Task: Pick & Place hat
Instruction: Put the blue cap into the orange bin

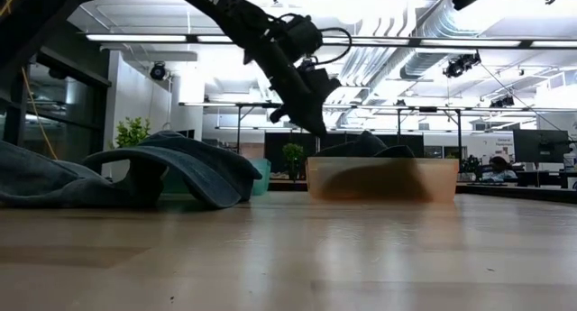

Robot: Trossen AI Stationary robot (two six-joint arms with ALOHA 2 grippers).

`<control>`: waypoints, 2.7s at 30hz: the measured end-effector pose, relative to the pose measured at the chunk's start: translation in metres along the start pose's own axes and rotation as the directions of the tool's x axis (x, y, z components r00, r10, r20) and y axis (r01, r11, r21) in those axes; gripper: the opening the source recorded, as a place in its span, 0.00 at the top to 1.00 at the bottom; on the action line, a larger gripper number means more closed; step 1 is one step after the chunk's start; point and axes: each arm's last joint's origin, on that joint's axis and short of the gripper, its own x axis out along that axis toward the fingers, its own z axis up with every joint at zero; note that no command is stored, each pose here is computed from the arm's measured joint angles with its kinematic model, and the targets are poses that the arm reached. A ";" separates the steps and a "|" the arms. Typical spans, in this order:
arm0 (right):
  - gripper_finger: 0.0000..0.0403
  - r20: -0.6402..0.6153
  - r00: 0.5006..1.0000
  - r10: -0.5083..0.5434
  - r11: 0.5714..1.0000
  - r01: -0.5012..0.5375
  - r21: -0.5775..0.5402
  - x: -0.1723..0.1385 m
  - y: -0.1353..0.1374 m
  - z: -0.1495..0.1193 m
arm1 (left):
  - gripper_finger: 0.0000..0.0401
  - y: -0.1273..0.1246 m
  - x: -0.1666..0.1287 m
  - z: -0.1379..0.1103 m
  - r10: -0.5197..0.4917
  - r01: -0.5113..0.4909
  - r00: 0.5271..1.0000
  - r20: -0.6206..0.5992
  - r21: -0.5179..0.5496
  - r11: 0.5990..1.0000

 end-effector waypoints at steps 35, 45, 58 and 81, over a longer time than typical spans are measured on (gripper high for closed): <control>0.52 -0.087 0.996 -0.003 1.000 0.004 0.005 0.000 -0.002 -0.009 | 1.00 -0.054 -0.170 -0.008 0.182 -0.174 0.983 -0.037 0.156 0.972; 0.52 -0.091 0.996 0.007 1.000 -0.007 0.006 0.000 -0.002 -0.009 | 1.00 -0.086 -0.204 -0.053 0.351 -0.304 0.928 -0.124 0.291 0.907; 0.52 -0.095 0.995 0.020 1.000 -0.019 0.007 0.000 -0.002 -0.009 | 1.00 -0.139 -0.217 -0.154 0.379 -0.266 0.910 -0.171 0.463 0.846; 0.52 -0.101 0.994 0.039 0.999 -0.038 0.009 0.000 -0.001 -0.010 | 1.00 -0.215 -0.229 -0.243 0.206 -0.124 0.977 -0.058 0.631 0.766</control>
